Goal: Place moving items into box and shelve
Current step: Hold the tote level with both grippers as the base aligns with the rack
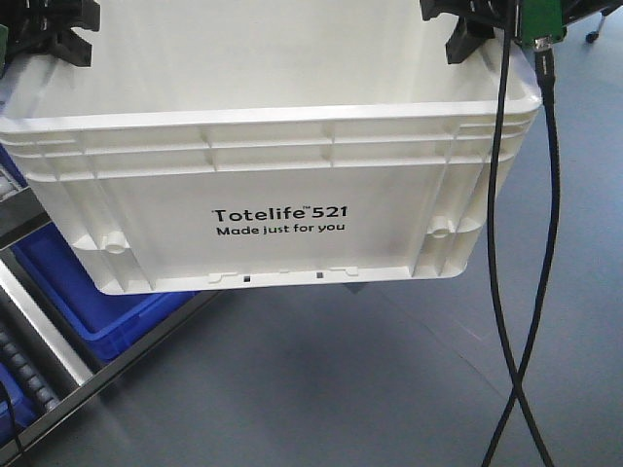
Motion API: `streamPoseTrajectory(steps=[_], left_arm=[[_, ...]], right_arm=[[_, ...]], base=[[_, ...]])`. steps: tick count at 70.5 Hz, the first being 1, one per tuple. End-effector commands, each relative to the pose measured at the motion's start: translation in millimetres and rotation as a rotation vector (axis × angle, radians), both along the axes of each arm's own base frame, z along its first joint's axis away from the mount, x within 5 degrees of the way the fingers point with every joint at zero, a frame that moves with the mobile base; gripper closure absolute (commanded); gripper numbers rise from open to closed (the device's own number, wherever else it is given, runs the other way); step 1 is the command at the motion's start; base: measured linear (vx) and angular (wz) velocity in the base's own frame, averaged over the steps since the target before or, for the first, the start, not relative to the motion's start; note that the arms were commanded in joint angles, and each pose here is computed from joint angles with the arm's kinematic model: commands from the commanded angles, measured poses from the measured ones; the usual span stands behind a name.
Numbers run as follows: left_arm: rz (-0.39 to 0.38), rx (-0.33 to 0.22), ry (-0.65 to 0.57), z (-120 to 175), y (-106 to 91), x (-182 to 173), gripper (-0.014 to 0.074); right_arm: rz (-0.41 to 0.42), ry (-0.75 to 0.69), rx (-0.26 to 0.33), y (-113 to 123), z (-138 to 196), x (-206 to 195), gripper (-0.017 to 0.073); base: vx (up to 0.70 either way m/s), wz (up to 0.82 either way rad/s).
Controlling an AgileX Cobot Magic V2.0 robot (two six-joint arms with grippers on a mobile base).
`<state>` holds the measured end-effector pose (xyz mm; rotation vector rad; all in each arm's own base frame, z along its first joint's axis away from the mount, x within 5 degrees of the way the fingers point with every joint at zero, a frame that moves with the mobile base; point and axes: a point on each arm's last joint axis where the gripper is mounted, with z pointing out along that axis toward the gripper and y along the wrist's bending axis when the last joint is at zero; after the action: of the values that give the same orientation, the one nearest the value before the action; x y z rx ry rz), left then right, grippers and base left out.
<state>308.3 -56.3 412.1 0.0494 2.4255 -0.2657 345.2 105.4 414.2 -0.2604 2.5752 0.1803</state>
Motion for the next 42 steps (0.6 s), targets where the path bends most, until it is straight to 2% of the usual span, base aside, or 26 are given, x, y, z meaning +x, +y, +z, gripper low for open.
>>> streamPoseTrajectory(steps=[1, 23, 42], left_arm=[[-0.011, -0.031, -0.208, 36.7, -0.6, -9.7, 0.061], [-0.011, -0.032, -0.209, 36.8, -0.6, -9.7, 0.061], [-0.011, -0.032, -0.209, 36.8, -0.6, -9.7, 0.061]], right_arm=[[0.0, -0.187, 0.028, -8.0, 40.2, -15.4, 0.0571], [0.0, -0.187, 0.028, -8.0, 40.2, -15.4, 0.0571], [0.0, -0.187, 0.028, -8.0, 40.2, -15.4, 0.0571]], base=[[0.09, 0.37], [0.03, 0.34], [-0.06, 0.54]])
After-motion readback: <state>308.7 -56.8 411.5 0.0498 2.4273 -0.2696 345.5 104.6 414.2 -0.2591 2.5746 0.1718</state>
